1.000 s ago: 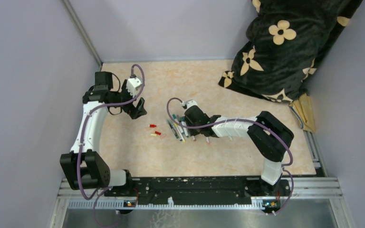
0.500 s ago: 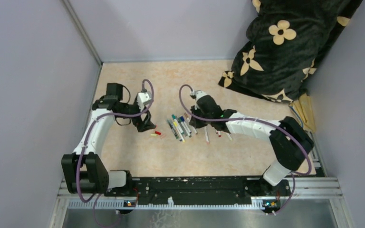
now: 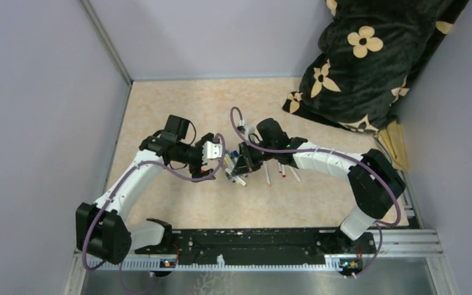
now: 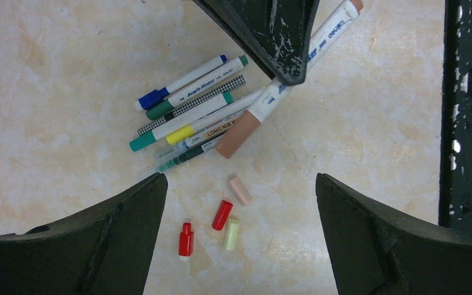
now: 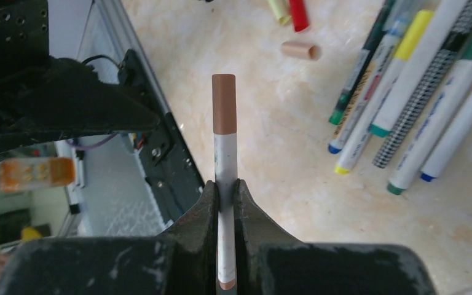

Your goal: Open the pen caps

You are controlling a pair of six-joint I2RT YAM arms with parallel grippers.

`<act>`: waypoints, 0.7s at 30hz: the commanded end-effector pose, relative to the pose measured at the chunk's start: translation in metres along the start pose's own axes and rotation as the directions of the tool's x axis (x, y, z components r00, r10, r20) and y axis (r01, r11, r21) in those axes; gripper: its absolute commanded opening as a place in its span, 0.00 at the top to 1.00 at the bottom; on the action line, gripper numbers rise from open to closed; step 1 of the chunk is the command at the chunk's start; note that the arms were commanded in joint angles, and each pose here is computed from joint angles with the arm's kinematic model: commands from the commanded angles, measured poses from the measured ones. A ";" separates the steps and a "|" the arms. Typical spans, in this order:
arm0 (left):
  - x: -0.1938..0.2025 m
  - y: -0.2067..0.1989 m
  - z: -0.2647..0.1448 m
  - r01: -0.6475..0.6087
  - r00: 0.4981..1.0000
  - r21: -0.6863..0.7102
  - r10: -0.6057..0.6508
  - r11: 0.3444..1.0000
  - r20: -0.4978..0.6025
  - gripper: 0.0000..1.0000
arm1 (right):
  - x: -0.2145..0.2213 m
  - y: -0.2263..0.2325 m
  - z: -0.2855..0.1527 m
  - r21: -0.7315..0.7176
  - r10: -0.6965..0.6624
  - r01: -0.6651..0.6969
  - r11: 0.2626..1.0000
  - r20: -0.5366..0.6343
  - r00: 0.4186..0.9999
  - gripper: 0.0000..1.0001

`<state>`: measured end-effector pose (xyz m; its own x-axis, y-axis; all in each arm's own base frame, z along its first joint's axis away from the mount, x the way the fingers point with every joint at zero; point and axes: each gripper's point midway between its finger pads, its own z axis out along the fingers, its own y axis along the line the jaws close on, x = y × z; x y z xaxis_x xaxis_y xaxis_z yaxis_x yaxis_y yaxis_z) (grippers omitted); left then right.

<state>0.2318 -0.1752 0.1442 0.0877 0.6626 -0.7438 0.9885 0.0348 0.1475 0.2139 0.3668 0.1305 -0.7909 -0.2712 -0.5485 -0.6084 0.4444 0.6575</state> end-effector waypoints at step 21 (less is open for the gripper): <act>0.010 -0.023 0.018 -0.254 0.961 0.069 0.260 0.965 -0.098 0.74 | -0.014 0.050 0.014 -0.315 0.032 -0.051 0.948 -0.067 0.997 0.81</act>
<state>0.2146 -0.1822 0.1234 0.2988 0.7170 -0.6298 0.9501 -0.1613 0.2672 0.1892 0.3930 0.1412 -0.8412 -0.3349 -0.4246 -0.5120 0.2404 0.8247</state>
